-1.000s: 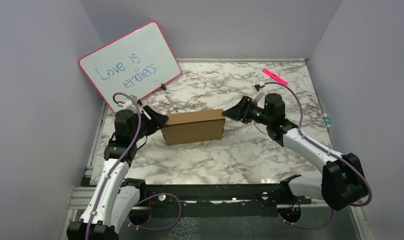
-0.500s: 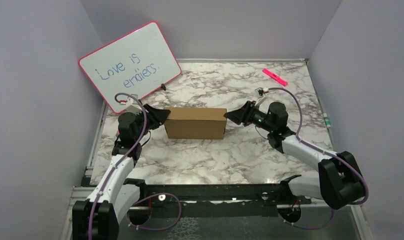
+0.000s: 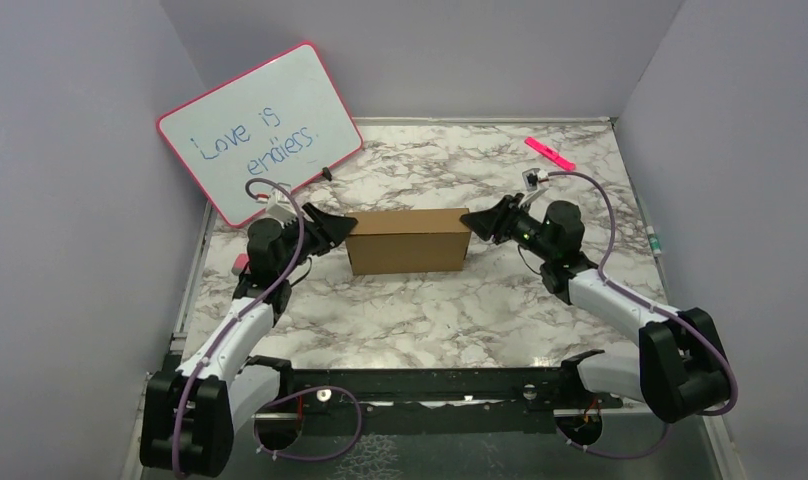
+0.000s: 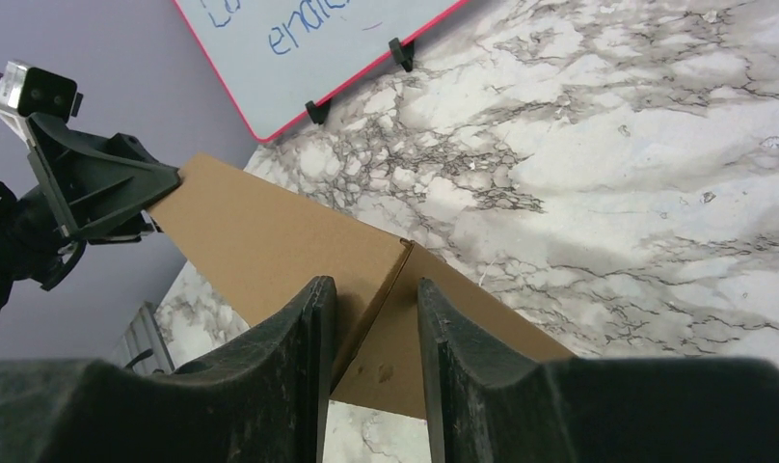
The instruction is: Fold the paper box
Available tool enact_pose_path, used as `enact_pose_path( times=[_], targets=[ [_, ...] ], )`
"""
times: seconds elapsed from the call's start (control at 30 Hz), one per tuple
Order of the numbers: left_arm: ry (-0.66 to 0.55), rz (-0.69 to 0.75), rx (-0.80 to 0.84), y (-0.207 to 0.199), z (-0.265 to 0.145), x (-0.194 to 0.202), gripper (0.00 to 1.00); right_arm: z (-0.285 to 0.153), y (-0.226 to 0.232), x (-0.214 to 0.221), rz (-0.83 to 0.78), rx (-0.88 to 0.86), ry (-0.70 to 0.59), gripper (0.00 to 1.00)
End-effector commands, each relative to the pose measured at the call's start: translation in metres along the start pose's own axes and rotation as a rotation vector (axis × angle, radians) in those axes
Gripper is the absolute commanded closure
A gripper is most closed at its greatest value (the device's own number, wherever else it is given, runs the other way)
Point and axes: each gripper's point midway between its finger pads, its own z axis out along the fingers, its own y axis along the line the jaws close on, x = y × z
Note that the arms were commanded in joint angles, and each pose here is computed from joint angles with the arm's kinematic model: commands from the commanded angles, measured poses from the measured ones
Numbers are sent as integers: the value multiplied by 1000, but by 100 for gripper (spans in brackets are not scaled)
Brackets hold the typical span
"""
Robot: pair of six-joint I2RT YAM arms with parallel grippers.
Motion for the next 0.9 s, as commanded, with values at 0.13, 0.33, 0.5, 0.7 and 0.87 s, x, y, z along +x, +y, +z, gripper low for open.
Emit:
enact_pose_path(
  times=[0.13, 0.33, 0.5, 0.7, 0.87],
  targets=[
    [268, -166, 63, 3, -25, 39, 42, -16, -36, 62, 50, 142, 231, 60],
    [298, -166, 23, 18, -32, 52, 46, -17, -43, 66, 43, 165, 237, 60],
    [307, -290, 43, 36, -42, 75, 57, -19, -52, 77, 69, 176, 248, 60],
    [288, -325, -23, 62, -48, 85, 73, -17, -55, 75, 66, 170, 246, 60],
    [280, -332, -75, 76, -52, 95, 99, -13, -42, 61, 61, 133, 240, 58]
  ],
)
